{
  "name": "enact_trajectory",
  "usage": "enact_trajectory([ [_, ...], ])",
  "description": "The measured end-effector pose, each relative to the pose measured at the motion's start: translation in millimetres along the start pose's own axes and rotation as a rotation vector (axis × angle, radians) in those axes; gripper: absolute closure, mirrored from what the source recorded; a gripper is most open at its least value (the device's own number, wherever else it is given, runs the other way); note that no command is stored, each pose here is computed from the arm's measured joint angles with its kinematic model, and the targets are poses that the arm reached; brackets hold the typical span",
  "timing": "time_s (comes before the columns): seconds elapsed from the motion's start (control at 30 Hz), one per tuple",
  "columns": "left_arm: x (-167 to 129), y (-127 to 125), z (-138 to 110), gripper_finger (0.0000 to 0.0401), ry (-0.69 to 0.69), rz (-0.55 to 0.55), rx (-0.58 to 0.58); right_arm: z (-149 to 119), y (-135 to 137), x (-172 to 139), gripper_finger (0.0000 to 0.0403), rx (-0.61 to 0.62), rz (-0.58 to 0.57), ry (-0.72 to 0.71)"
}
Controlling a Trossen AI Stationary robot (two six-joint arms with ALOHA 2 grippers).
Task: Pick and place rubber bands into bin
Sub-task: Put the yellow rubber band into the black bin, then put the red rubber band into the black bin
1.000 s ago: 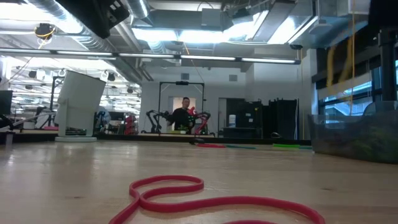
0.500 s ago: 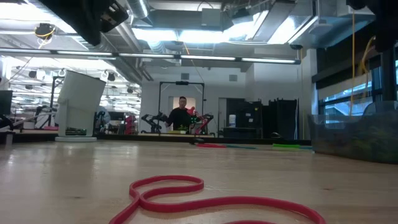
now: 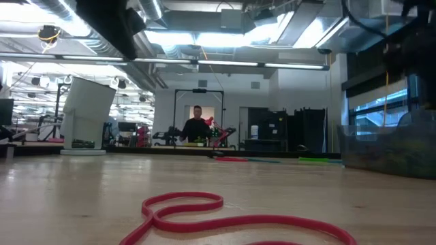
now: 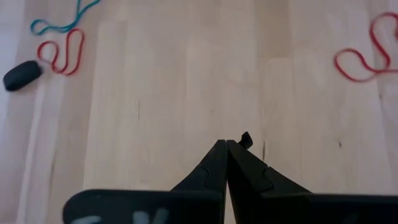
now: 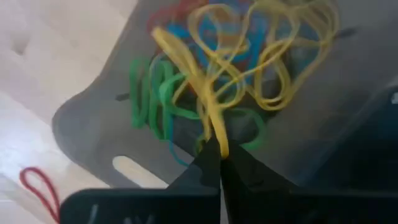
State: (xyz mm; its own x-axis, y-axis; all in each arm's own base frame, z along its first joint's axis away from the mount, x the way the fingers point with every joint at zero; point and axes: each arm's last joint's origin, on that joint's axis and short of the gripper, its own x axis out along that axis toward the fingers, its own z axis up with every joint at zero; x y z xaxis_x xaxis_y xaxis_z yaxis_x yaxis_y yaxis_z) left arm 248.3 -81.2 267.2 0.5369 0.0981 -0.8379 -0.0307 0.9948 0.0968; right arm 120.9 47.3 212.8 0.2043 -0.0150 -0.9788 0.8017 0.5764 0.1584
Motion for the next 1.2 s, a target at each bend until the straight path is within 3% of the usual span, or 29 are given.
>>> enact_trajectory([
  [0.17, 1, 4, 3, 0.0398, -0.021, 0.005, -0.051, 2, -3, 21, 0.039, -0.035, 0.028, 0.0],
  [0.3, 2, 6, 8, 0.0397, -0.064, -0.002, -0.072, 5, -5, 21, 0.0366, -0.057, 0.012, -0.009],
  [0.63, 1, 5, 16, 0.0397, -0.134, -0.045, -0.104, 11, -5, -15, 0.0291, -0.116, -0.028, -0.013],
  [0.93, 1, 4, 19, 0.0397, -0.164, -0.047, -0.207, 15, -4, -39, 0.0236, -0.144, -0.033, -0.069],
  [1.07, 1, 0, 28, 0.0397, -0.177, -0.05, -0.204, 16, -1, -38, 0.0224, -0.141, -0.01, -0.077],
  [1.2, 2, -8, 43, 0.0398, -0.174, -0.044, -0.095, 16, -2, -37, 0.0222, -0.142, -0.012, -0.076],
])
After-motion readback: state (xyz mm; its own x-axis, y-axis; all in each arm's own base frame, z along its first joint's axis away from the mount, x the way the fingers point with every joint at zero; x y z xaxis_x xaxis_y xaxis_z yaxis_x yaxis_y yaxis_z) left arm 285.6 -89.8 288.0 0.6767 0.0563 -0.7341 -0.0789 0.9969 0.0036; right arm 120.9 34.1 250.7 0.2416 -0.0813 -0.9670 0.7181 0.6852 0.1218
